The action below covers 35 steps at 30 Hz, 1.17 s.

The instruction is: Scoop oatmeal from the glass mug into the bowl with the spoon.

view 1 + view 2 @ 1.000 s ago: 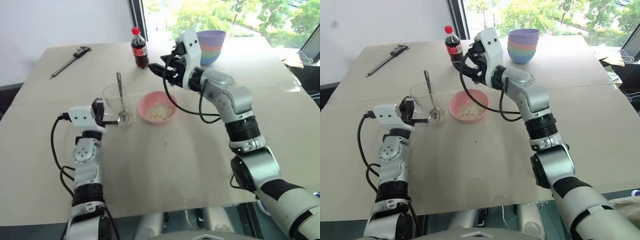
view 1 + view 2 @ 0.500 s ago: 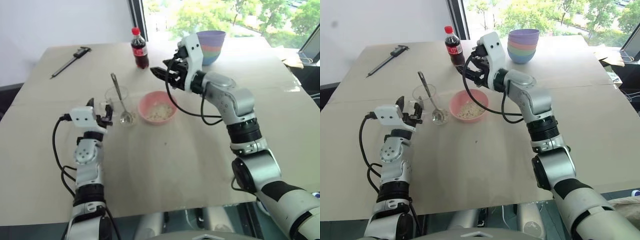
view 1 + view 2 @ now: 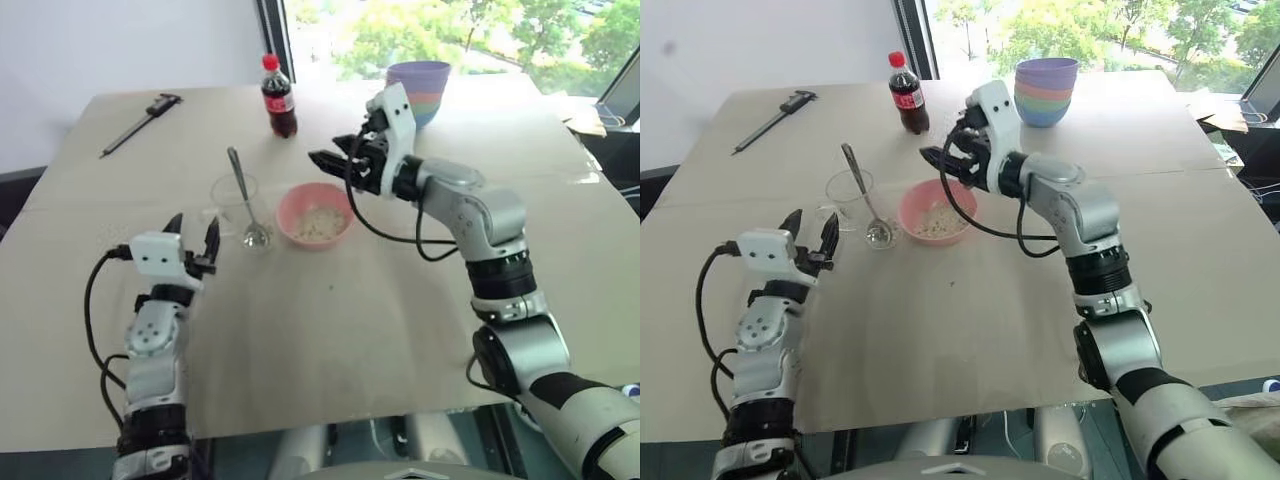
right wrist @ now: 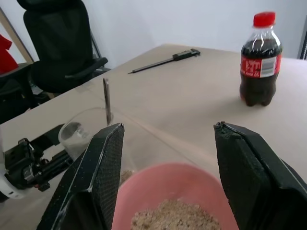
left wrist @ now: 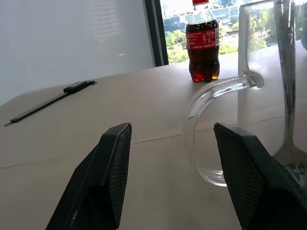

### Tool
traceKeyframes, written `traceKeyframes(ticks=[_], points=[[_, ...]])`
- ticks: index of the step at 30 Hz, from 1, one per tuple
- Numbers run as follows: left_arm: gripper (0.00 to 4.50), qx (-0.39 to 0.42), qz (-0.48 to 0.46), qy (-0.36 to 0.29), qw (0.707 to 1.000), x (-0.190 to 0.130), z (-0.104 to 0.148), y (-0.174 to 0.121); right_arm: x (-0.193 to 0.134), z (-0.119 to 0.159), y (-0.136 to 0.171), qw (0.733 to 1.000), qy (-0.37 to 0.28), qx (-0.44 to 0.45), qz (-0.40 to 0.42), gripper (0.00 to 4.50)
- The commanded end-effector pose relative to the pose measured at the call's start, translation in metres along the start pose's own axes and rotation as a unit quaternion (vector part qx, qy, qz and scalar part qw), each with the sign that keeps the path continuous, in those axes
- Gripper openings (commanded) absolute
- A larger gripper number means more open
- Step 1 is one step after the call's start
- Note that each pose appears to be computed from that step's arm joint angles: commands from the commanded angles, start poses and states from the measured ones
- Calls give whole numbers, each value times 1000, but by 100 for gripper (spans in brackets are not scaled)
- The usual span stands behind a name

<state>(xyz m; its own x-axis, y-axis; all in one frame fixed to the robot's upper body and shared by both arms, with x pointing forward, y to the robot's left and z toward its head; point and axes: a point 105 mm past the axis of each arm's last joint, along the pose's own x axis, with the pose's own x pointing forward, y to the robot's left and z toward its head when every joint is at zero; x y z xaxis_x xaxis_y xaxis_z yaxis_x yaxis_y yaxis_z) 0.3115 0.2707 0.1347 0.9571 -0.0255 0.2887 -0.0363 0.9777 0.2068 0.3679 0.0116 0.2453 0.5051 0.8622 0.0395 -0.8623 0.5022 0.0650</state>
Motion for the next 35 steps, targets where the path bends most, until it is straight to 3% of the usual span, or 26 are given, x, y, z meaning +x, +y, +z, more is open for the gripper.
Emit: traceKeyframes(ticks=[1, 11, 18, 24, 30, 35], points=[[282, 9, -14, -18, 1000, -8, 19, 1, -11, 13, 1, 1000, -27, 4, 3, 302], [282, -12, -54, 23, 998, -50, 22, -13, -50, -11, -8, 1000, -24, 1, -10, 302], [282, -33, -54, 113, 992, -97, 16, -13, -106, -49, -2, 999, 1, 42, 3, 302], [282, -51, -117, 164, 978, -129, 17, -32, -162, -104, -21, 997, 50, -28, -42, 302], [282, -45, -122, 184, 974, -135, 4, -37, -200, -147, -31, 990, 81, -84, -74, 302], [282, -40, -132, 180, 974, -135, -2, -46, -216, -157, -23, 989, 85, -103, -69, 302]])
